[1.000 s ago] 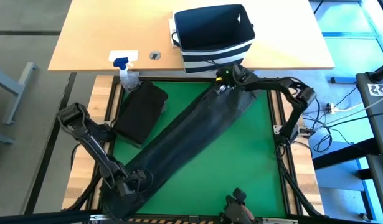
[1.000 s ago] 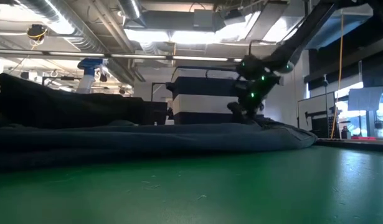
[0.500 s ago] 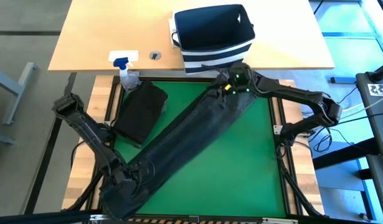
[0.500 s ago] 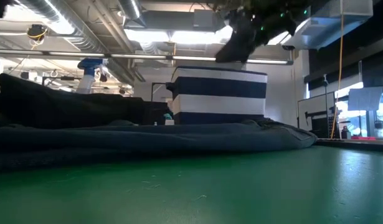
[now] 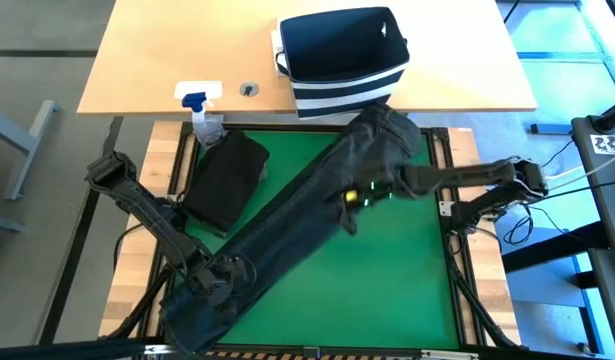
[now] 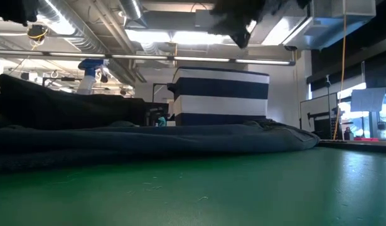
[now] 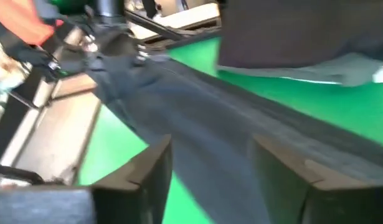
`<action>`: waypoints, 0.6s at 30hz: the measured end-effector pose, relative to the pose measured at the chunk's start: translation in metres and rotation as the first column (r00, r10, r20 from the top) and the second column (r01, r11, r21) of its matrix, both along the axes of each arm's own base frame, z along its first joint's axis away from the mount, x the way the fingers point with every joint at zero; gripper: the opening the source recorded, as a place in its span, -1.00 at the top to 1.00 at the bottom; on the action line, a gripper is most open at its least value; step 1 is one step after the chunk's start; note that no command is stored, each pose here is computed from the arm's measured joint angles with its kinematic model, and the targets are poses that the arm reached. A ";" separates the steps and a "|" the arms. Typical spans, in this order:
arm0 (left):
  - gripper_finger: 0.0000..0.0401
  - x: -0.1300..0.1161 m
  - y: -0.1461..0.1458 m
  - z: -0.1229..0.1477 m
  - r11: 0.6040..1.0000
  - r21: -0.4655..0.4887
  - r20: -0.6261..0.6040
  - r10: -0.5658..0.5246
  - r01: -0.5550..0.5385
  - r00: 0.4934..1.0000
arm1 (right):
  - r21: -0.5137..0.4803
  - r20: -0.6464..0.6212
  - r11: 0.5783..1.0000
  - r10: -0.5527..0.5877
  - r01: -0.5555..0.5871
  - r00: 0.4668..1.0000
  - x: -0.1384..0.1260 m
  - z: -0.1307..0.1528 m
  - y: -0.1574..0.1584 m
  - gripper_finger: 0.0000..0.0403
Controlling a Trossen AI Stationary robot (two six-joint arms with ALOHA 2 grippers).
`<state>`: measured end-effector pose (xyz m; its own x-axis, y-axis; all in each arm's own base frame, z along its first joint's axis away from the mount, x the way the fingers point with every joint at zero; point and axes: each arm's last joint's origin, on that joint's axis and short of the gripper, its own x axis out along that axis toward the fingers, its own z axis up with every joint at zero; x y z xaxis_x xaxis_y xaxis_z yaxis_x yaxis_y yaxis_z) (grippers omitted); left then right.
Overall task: Fold Laundry from Bin
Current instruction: Fold the blue pants
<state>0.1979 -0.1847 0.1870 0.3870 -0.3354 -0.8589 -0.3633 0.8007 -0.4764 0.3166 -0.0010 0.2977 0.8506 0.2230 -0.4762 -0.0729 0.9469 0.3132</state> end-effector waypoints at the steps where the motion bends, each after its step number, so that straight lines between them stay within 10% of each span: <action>1: 0.36 -0.001 0.001 -0.001 0.999 0.008 -0.012 -0.034 0.034 0.999 | 0.017 0.008 1.000 -0.010 0.010 1.000 0.003 0.000 0.013 -0.07; 10: 0.22 -0.035 -0.022 0.005 0.906 -0.032 -0.037 -0.424 0.423 0.905 | 0.238 0.259 0.971 -0.100 0.037 0.961 0.038 -0.014 0.122 -0.42; 18: 0.23 -0.087 -0.050 0.004 0.829 0.049 -0.032 -0.557 0.557 0.830 | 0.225 0.124 0.966 -0.158 0.127 0.980 0.078 -0.030 0.187 -0.42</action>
<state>0.1109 -0.2346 0.1915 0.1353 -0.4429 -0.8863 0.1453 0.8937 -0.4245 0.3943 0.1864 0.2680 0.9357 0.1788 -0.3041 0.0000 0.8620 0.5069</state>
